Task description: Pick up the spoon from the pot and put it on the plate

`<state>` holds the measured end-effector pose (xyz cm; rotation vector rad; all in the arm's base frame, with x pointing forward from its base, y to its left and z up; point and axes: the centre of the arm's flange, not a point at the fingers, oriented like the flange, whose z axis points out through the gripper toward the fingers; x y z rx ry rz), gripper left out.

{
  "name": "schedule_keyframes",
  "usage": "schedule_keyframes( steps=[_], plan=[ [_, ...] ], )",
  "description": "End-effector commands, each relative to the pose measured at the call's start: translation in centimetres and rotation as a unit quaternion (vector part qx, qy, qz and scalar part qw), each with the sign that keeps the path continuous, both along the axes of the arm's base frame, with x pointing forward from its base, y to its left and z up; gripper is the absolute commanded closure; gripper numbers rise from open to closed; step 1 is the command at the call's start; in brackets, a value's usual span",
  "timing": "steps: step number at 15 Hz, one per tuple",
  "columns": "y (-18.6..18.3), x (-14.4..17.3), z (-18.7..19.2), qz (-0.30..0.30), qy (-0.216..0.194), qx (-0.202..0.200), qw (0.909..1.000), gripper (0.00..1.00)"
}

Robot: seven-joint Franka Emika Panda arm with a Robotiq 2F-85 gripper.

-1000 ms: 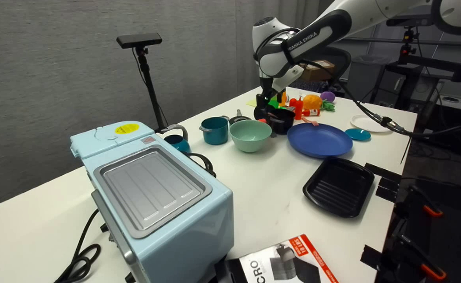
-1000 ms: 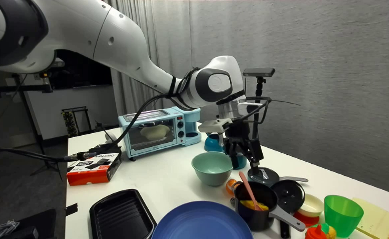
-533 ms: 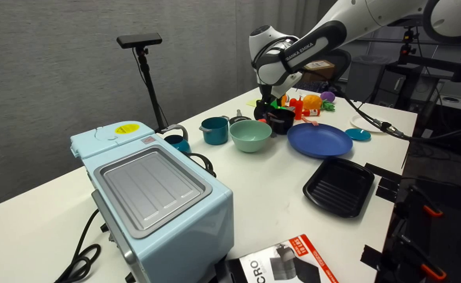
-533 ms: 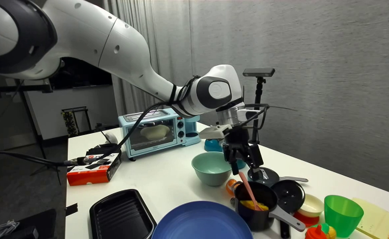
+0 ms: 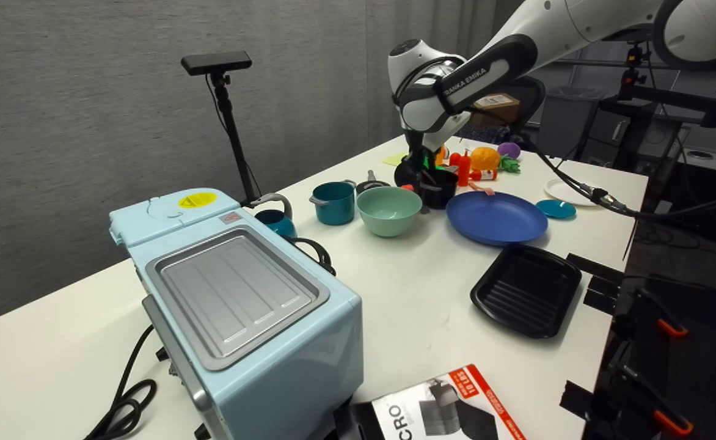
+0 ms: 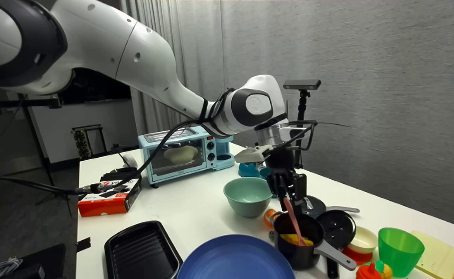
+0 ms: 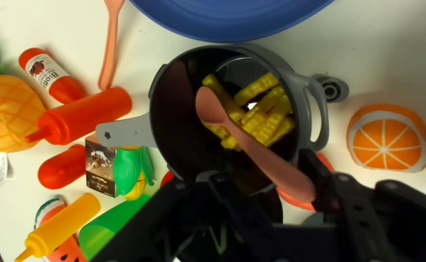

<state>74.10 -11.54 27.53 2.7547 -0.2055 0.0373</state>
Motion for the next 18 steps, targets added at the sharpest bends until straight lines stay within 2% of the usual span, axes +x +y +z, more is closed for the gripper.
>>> schedule_keyframes(
  steps=[1, 2, 4, 9, 15, 18],
  plan=[
    [-0.3, 0.9, 0.4, -0.009, 0.003, -0.015, 0.9998, 0.8],
    [-0.4, 0.9, 0.5, -0.01, 0.004, -0.016, 0.9998, 0.89],
    [-0.5, 0.8, 0.9, -0.011, 0.007, -0.017, 0.9998, 1.0],
    [0.4, 0.6, 4.7, 0.003, -0.003, -0.01, 0.9999, 0.97],
    [3.3, -0.4, 13.6, 0.019, -0.053, 0.011, 0.9984, 0.97],
    [5.1, -2.4, 17.6, 0.03, -0.049, 0.037, 0.9977, 0.97]
  ],
)
